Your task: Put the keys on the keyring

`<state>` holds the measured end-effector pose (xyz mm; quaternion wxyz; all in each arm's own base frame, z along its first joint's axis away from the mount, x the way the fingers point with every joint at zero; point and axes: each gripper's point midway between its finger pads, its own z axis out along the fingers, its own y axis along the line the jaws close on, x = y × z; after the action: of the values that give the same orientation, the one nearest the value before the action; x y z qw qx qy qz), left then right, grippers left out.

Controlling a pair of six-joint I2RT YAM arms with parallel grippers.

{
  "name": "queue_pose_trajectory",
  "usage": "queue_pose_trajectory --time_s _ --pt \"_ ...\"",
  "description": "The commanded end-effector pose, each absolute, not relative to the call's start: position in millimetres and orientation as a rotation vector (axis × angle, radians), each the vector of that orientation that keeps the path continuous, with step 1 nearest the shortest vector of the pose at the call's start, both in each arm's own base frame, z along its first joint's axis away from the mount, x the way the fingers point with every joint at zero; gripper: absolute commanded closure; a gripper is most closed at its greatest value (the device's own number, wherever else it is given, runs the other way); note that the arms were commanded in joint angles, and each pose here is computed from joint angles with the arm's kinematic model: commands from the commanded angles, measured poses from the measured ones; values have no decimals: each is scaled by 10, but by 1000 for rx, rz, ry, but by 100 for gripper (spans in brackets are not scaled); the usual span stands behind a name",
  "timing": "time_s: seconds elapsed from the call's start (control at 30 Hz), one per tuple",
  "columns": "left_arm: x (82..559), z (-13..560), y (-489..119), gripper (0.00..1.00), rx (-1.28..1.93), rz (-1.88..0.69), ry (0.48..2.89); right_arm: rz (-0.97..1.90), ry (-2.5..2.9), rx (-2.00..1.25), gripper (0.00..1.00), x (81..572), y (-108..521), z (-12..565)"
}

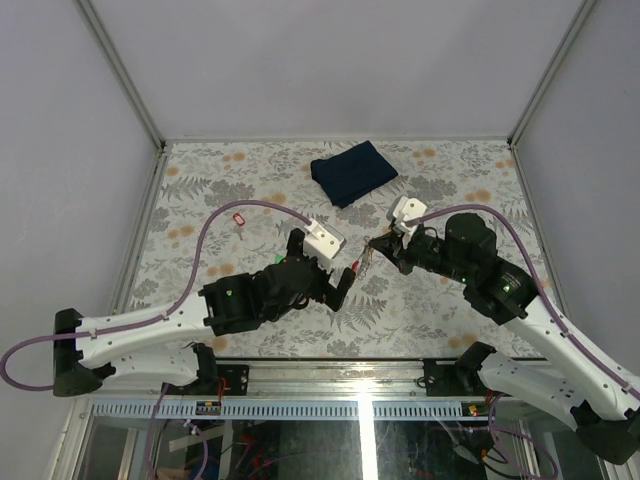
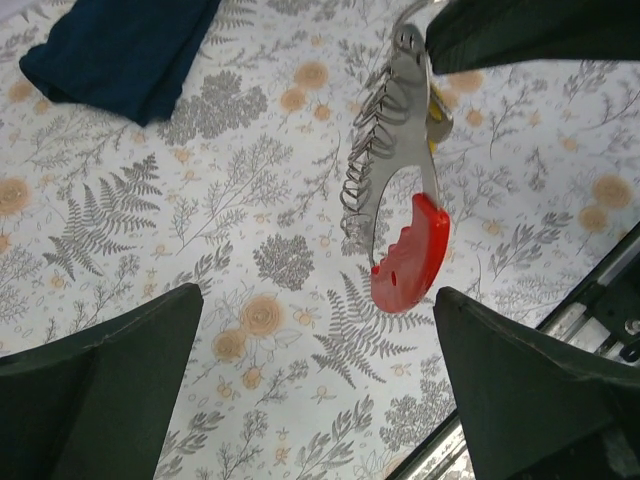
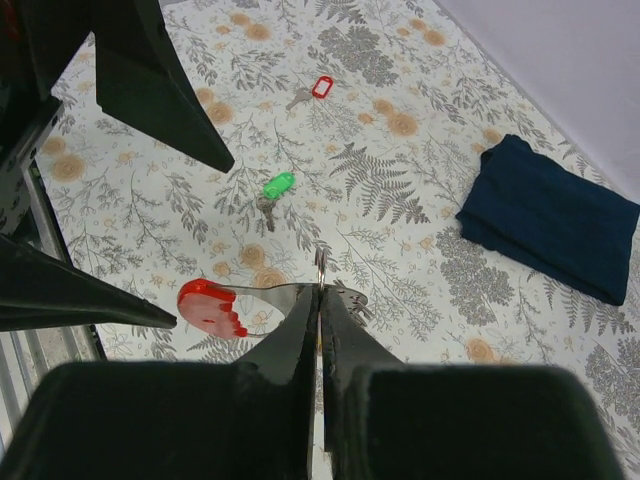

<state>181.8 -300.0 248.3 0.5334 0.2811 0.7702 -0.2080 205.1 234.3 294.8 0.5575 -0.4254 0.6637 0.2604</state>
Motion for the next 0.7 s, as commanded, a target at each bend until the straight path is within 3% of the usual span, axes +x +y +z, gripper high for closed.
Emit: queue_pose_trajectory --time_s 0.0,0.67 --pt "1797 2584 -3027 0 691 -513 1861 596 1493 -946 100 2070 2285 3231" --pt "1789 2599 -3048 0 716 -531 1835 589 1517 -969 100 2056 2273 3173"
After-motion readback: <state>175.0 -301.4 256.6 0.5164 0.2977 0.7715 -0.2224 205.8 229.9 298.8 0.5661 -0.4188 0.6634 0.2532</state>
